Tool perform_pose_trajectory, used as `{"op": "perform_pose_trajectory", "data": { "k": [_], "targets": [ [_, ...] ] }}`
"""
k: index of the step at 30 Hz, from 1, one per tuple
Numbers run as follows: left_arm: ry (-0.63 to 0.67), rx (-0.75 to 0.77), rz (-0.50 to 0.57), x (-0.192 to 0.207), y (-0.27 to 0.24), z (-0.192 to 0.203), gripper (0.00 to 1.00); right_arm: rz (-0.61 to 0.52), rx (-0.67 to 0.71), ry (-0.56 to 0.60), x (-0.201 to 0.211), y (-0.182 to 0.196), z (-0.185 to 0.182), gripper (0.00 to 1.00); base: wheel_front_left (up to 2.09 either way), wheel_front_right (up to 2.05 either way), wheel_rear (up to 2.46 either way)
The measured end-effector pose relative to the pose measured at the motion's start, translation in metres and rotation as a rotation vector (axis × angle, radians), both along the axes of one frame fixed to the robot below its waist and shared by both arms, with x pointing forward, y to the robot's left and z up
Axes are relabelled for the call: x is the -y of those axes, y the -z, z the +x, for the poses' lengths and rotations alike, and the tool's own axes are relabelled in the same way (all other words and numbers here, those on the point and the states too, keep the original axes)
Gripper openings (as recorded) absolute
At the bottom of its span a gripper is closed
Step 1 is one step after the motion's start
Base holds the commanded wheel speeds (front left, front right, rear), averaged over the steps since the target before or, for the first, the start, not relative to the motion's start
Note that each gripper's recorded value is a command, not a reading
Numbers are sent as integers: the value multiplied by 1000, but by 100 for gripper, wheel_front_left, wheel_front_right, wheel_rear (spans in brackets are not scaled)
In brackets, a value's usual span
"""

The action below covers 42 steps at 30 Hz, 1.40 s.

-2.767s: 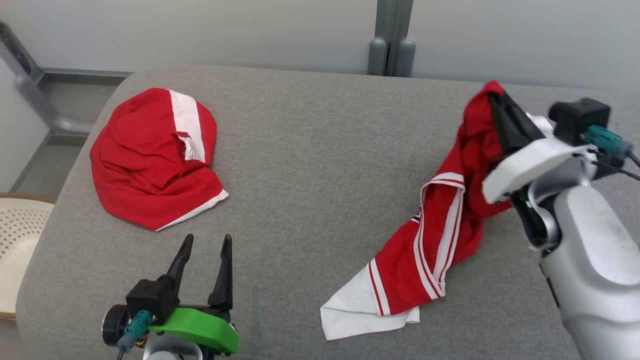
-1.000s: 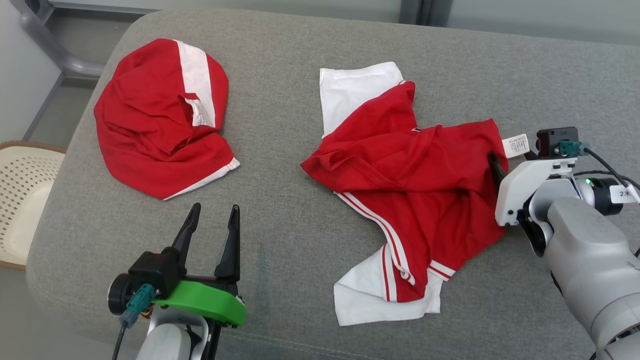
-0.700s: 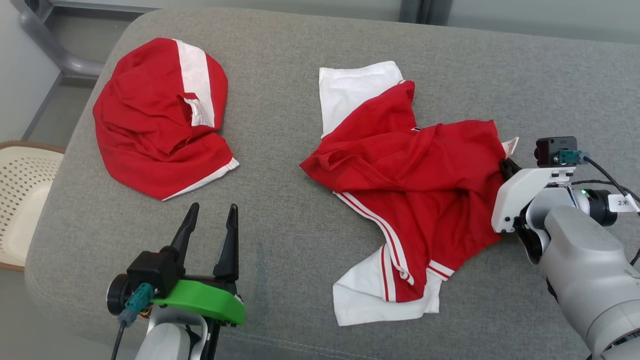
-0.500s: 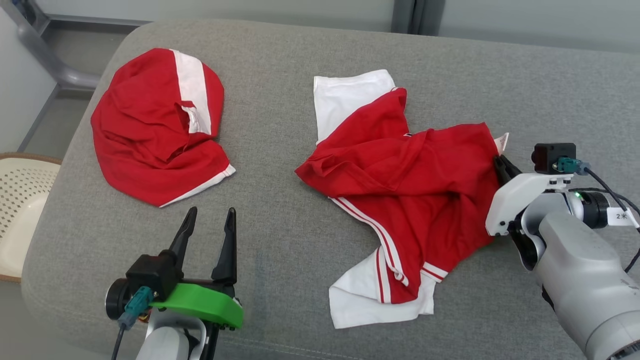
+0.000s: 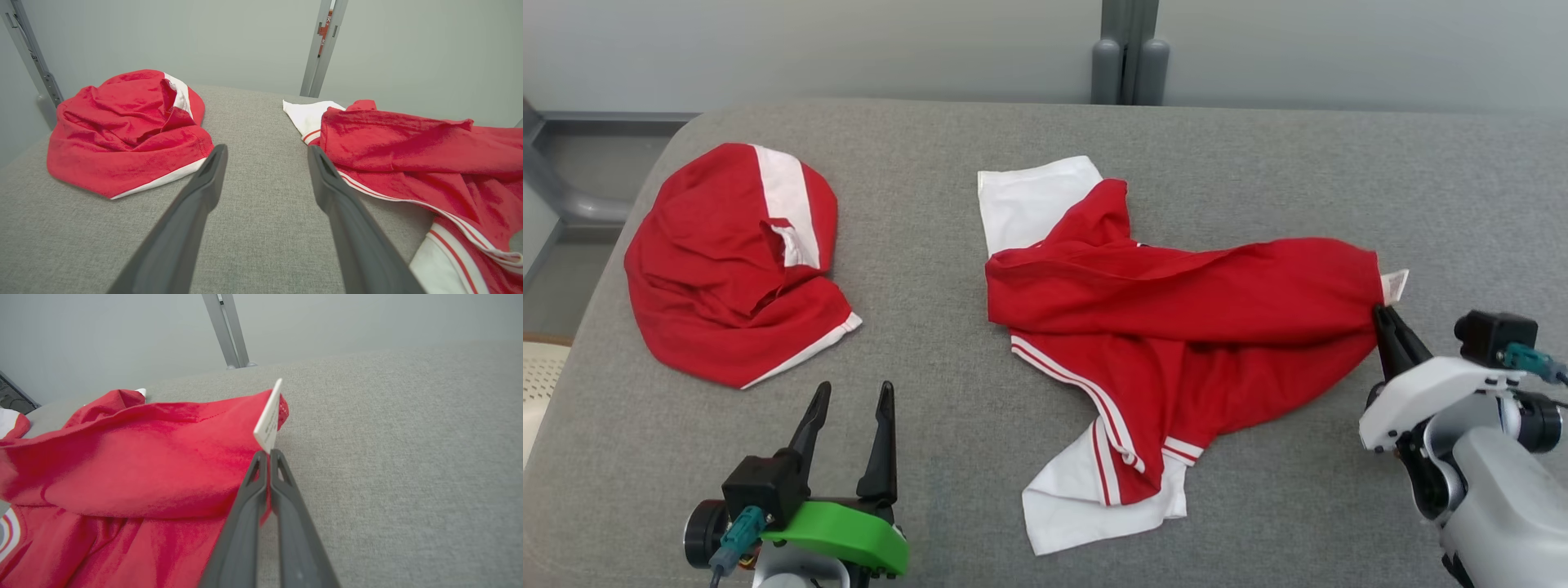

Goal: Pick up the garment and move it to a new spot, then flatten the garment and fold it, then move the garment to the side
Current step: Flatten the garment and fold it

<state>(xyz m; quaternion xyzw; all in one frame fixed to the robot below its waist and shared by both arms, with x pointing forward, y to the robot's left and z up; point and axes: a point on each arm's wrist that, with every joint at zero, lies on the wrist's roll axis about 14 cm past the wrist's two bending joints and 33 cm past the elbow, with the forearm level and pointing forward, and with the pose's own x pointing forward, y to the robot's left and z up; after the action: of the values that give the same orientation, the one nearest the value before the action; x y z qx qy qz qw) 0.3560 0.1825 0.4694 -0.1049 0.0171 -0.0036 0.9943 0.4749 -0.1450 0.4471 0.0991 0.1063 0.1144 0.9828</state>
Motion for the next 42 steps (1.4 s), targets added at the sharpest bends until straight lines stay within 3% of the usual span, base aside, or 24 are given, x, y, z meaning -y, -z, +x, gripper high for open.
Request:
{"op": "perform_pose_trajectory", "data": {
  "k": [10, 13, 14, 15, 23, 32, 42],
  "targets": [
    [59, 28, -3, 19, -8, 1, 100, 46, 12, 185, 63, 7, -57, 0, 0, 0, 0],
    [70, 28, -1, 22, -8, 1, 100, 177, -18, 256, 63, 10, -68, 0, 0, 0, 0],
    [74, 29, -1, 23, -8, 2, 100, 168, -19, 248, 61, 11, -71, 72, 0, 0, 0],
    [75, 28, -1, 23, -8, 2, 100, 154, -5, 244, 62, 7, -73, 100, 0, 0, 0],
    [86, 36, 9, 25, -10, 4, 100, 105, 176, 241, 62, -42, -68, 100, 0, 0, 0],
    [81, 43, 15, 22, -12, 1, 100, 62, 364, 154, 29, -95, -73, 100, 0, 0, 0],
    [90, 39, 27, 24, -10, 4, 100, 61, 384, 45, -13, -96, -89, 100, 0, 0, 0]
  ]
}}
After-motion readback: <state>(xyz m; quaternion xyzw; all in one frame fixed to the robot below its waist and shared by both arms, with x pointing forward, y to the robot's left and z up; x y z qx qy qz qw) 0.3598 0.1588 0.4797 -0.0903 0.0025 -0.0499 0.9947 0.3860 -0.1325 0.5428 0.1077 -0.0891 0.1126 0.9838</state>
